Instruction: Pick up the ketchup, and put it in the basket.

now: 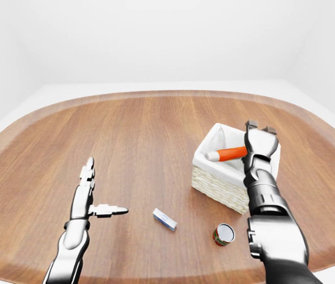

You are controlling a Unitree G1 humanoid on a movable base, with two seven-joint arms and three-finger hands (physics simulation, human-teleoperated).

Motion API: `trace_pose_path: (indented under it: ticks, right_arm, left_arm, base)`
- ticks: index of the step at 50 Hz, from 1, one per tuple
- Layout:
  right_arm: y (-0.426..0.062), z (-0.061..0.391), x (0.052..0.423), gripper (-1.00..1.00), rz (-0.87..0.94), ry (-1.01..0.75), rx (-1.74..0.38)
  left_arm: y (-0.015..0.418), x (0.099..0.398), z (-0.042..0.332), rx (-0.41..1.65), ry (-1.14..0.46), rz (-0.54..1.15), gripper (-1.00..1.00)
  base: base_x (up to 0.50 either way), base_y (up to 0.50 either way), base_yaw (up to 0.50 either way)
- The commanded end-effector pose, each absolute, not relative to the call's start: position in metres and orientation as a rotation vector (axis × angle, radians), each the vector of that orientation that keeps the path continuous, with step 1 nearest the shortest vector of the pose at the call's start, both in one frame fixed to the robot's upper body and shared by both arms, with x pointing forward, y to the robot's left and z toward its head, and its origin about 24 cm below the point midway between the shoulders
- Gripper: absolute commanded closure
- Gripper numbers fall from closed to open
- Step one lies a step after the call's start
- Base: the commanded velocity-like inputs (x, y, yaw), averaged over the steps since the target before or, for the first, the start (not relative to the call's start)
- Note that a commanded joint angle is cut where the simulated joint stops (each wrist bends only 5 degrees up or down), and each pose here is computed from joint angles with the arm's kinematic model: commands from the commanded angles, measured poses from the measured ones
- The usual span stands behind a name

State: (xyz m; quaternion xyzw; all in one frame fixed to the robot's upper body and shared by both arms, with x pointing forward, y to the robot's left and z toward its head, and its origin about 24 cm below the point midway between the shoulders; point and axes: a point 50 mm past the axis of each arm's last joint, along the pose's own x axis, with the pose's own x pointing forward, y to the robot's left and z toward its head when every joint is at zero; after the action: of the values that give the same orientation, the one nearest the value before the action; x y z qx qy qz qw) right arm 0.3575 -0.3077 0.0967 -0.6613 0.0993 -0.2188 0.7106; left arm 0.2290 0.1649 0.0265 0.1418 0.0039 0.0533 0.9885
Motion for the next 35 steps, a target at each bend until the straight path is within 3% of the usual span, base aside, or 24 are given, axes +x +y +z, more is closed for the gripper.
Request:
trace_pose_path:
  ticks: [1, 31, 35]
  right_arm:
    - [-0.307, 0.102, 0.358, -1.00, -0.514, 0.185, -1.460]
    - [-0.308, 0.112, 0.358, -1.00, -0.522, 0.146, -1.473]
    - [-0.303, 0.133, 0.357, -1.00, -0.509, 0.070, -1.484]
  left_arm:
    - [0.165, 0.229, 0.027, 0.286, 0.007, 0.106, -1.00]
    - [0.165, 0.229, 0.025, 0.287, 0.014, 0.106, -1.00]
    - [0.165, 0.228, 0.025, 0.288, 0.014, 0.105, -1.00]
  base:
    - [0.00, 0.00, 0.00]
    - [0.00, 0.00, 0.00]
    - [0.00, 0.00, 0.00]
